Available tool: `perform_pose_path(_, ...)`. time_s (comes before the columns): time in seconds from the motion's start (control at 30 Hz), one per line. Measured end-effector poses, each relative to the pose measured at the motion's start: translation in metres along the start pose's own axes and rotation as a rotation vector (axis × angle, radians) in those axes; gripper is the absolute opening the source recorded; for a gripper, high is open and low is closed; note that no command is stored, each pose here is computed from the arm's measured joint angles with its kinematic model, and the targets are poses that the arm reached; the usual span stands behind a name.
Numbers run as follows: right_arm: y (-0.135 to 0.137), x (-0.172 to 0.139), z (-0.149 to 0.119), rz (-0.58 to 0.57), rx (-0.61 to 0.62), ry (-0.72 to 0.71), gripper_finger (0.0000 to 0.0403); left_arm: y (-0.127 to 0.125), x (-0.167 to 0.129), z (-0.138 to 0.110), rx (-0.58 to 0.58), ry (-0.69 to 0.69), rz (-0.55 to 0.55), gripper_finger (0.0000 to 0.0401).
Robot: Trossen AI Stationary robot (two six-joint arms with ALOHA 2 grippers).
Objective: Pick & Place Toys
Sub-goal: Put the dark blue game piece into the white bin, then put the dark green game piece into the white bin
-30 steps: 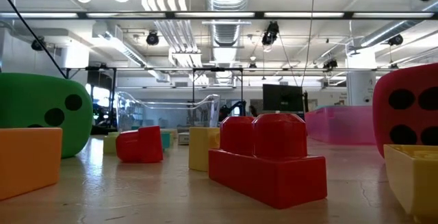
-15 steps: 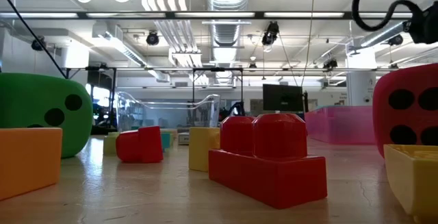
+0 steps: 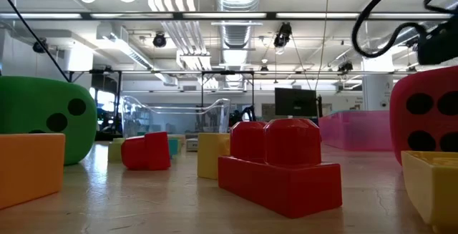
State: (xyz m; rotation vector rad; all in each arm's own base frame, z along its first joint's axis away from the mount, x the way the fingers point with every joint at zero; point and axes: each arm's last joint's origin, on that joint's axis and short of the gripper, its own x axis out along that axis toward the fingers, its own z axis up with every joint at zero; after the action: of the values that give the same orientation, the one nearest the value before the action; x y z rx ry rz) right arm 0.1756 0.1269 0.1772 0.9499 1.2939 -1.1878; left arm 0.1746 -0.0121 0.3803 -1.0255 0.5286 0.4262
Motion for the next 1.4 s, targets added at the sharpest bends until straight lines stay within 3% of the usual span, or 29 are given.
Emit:
perform_pose_path(0.63, 0.005, 0.017, 0.012, 0.039, 0.063, 0.03, 0.0124, -0.005, 0.004, 0.002, 0.081, -0.015, -0.031, 0.0197)
perform_pose_path(0.9, 0.006, 0.017, 0.011, 0.046, 0.066, 0.041, 0.0219, -0.005, 0.005, 0.001, 0.104, -0.015, -0.031, 0.0197)
perform_pose_path(1.17, 0.008, 0.013, 0.01, 0.055, 0.069, 0.048, 0.0286, -0.006, 0.004, 0.002, 0.139, -0.018, -0.034, 0.0197)
perform_pose_path(1.4, 0.013, -0.001, 0.009, 0.066, 0.065, 0.052, 0.0329, -0.02, 0.009, 0.006, 0.22, -0.079, -0.176, 0.0197)
